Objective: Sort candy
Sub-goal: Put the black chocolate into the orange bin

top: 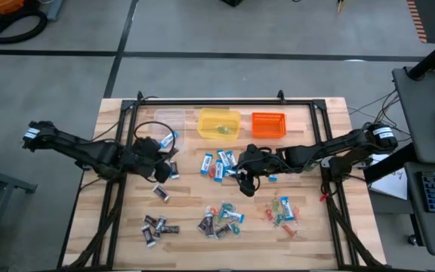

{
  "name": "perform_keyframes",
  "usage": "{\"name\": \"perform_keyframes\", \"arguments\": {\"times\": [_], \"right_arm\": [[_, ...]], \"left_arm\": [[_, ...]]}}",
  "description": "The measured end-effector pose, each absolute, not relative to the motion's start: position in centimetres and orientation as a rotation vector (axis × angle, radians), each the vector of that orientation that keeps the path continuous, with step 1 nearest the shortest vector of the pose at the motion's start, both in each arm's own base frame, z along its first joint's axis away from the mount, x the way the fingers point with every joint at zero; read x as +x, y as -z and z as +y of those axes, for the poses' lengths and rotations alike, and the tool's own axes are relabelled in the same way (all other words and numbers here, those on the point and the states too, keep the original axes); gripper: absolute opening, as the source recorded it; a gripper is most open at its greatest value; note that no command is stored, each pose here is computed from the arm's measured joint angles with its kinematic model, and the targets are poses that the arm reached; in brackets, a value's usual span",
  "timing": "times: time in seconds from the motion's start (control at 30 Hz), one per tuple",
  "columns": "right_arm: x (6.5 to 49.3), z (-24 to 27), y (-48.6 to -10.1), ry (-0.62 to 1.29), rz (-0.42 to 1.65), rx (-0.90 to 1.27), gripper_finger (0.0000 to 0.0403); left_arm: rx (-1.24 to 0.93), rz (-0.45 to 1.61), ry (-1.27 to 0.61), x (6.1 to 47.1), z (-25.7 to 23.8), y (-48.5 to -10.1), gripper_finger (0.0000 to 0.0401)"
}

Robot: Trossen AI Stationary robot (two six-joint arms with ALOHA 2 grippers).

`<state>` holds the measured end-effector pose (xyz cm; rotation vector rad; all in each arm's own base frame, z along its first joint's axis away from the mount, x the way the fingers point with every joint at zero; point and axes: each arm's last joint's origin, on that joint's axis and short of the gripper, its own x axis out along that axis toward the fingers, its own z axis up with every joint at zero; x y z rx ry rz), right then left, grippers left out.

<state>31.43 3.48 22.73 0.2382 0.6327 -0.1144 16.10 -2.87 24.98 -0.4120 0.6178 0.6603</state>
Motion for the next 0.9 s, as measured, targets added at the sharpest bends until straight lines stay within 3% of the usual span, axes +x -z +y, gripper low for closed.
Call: {"name": "perform_keyframes", "arguments": {"times": [0.43, 0.67, 0.9], "right_arm": [[31.1, 4.6, -22.2, 0.171, 0.556, 0.069, 0.0137], [30.3, 4.5, -20.3, 0.122, 0.372, -0.041, 0.0137], [30.3, 0.2, -20.5, 0.244, 0.228, -0.109, 0.0137]], "left_arm": [[-0.138, 0.411, -0.397, 21.7, -4.9, -25.5, 0.0], [0.03, 0.392, -0.396, 24.4, -5.1, -24.2, 0.0], [0.192, 0.415, -0.455, 24.7, -1.3, -24.9, 0.0]]}}
